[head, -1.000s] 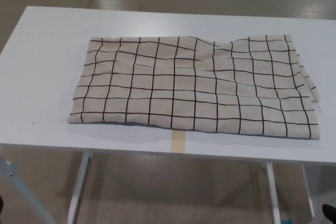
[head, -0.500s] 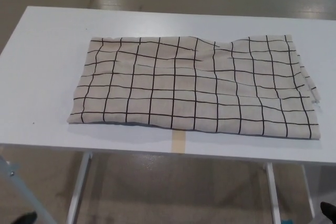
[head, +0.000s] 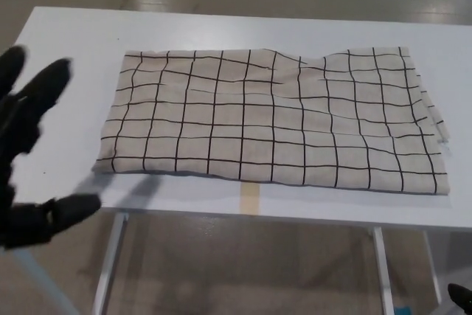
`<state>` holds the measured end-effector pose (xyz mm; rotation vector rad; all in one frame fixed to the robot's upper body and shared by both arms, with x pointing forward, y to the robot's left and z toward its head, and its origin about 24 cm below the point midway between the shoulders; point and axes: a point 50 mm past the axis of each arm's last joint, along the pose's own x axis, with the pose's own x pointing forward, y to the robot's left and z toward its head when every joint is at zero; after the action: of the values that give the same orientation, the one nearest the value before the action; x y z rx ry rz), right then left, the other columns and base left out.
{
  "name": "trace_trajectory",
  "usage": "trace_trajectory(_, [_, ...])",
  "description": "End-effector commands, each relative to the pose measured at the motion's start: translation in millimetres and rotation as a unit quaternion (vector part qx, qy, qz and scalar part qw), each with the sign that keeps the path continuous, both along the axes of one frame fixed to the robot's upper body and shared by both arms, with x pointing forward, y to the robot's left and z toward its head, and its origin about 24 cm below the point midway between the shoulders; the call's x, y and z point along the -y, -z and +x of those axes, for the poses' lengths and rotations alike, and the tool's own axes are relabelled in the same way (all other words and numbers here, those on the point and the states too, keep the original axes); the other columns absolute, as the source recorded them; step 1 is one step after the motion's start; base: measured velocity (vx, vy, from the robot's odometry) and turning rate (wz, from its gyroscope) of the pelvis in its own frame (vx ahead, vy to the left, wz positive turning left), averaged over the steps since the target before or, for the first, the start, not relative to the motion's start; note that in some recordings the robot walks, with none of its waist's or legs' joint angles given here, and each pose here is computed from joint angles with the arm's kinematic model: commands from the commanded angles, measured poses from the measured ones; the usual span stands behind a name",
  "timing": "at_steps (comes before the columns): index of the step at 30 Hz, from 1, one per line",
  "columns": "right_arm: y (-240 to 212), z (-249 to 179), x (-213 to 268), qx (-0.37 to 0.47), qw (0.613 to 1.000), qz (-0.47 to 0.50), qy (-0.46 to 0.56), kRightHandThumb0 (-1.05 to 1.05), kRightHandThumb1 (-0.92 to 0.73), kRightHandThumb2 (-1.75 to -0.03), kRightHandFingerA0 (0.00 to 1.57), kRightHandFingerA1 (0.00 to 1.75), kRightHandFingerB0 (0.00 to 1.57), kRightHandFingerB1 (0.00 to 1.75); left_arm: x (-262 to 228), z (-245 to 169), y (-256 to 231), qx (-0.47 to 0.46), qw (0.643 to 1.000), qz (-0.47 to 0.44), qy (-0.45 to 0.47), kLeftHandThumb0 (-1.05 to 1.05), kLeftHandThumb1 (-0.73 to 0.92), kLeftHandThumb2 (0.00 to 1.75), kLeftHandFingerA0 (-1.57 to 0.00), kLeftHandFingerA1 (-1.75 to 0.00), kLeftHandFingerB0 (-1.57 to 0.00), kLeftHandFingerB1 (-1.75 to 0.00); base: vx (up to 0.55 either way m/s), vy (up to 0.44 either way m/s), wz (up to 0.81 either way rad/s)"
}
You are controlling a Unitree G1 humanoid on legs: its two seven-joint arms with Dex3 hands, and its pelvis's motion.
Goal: Use the left hand to fold a white towel with checkered patterns in half.
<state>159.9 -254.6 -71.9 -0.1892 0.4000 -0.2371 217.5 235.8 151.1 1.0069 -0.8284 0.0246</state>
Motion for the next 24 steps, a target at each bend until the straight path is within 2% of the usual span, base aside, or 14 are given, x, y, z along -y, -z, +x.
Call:
trace_trajectory(1, [-1, -1, 4, 0.006, 1.0, -0.007, -0.008, -0.47, -0.7, -0.61, 0.41, 0.39, 0.38, 0.35, 19, 57, 17, -0.11, 0.965, 0.236, -0.018, -0.5, 0.45, 0.54, 0.0, -0.18, -0.04, -0.24, 0.0, 0.0, 0.0])
trace_trajectory(2, [-1, -1, 3, 0.006, 1.0, -0.008, -0.009, -0.47, -0.7, -0.61, 0.42, 0.39, 0.38, 0.35, 20, 60, 20, -0.12, 0.963, 0.241, -0.02, -0.52, 0.35, 0.72, 0.0, -0.13, -0.05, -0.25, 0.0, 0.0, 0.0])
trace_trajectory(10, [1, -5, 2, 0.005, 1.0, -0.007, -0.006, -0.46, -0.69, -0.6, 0.43, 0.4, 0.4, 0.36, 17, 82, 50, -0.213, 0.936, 0.278, -0.036, -0.56, 0.37, 0.73, 0.0, -0.09, -0.03, -0.2, 0.0, 0.0, 0.0])
trace_trajectory(24, [3, -6, 2, 0.004, 1.0, -0.006, 0.001, -0.41, -0.68, -0.6, 0.43, 0.4, 0.42, 0.37, 9, 105, 74, -0.253, 0.929, 0.261, -0.069, -0.54, 0.35, 0.7, 0.0, -0.06, -0.06, -0.2, 0.0, 0.0, 0.0])
